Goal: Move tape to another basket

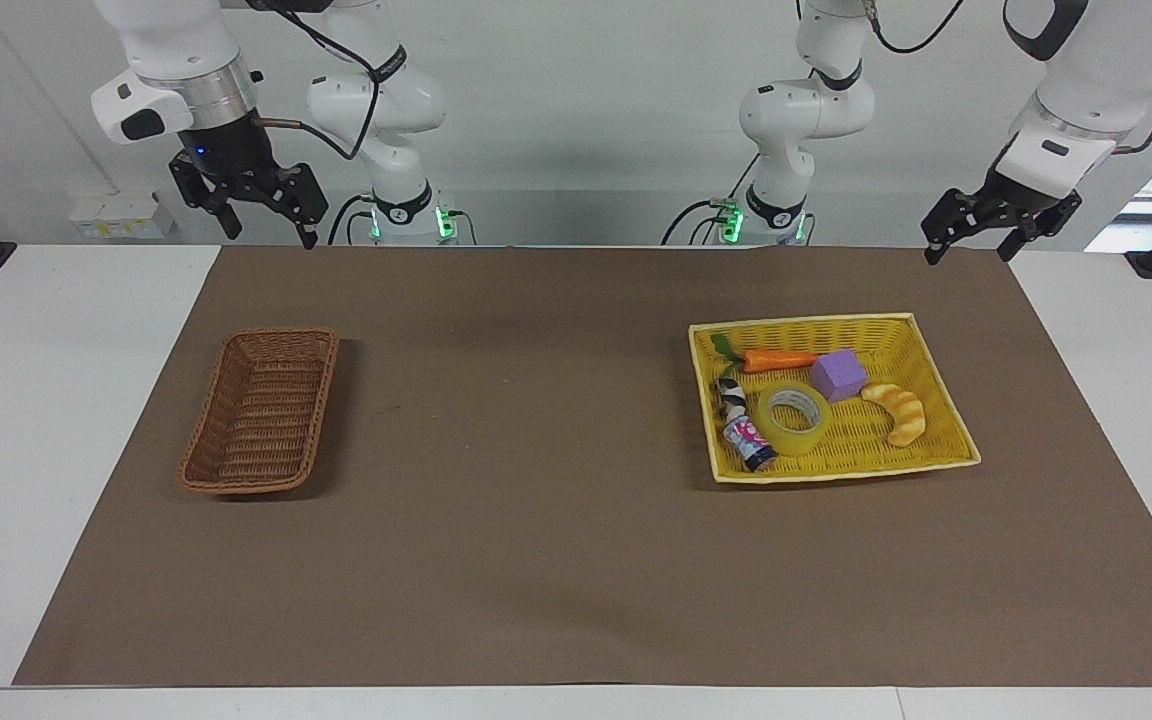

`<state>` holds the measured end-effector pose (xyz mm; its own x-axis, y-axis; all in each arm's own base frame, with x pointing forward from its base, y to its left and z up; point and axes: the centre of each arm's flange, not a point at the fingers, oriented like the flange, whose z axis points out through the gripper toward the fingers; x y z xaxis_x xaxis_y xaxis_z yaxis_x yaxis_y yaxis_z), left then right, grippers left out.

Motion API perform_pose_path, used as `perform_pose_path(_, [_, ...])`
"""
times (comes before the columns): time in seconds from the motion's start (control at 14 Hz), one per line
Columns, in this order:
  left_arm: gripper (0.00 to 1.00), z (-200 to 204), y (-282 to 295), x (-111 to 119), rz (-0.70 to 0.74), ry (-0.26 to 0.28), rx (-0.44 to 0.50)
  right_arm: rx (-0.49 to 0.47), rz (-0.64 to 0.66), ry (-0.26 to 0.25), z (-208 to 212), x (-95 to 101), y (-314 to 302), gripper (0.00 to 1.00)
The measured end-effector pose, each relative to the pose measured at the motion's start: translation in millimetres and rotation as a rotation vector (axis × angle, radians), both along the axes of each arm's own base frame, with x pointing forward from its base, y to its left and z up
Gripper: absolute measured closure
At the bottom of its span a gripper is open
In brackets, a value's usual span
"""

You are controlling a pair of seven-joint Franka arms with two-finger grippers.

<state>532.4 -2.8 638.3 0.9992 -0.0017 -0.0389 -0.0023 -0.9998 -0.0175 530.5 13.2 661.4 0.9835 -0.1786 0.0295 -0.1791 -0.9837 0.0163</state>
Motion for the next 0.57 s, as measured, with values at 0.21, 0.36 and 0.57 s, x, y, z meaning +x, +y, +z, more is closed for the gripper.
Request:
perform_pose_path(0.21, [0.0, -0.3, 4.6, -0.4, 0.009, 0.003, 0.0, 0.0, 0.0, 0.001, -0.5, -0.1, 0.0, 0.0])
perform_pose_path(0.36, [0.0, -0.2, 5.2, -0.4, 0.01, 0.003, 0.0, 0.0, 0.002, 0.002, -0.7, -0.2, 0.0, 0.0])
perform_pose_path(0.57, [0.0, -0.1, 5.8, -0.5, 0.011, 0.003, 0.0, 0.0, 0.002, 0.002, -0.8, -0.2, 0.0, 0.0])
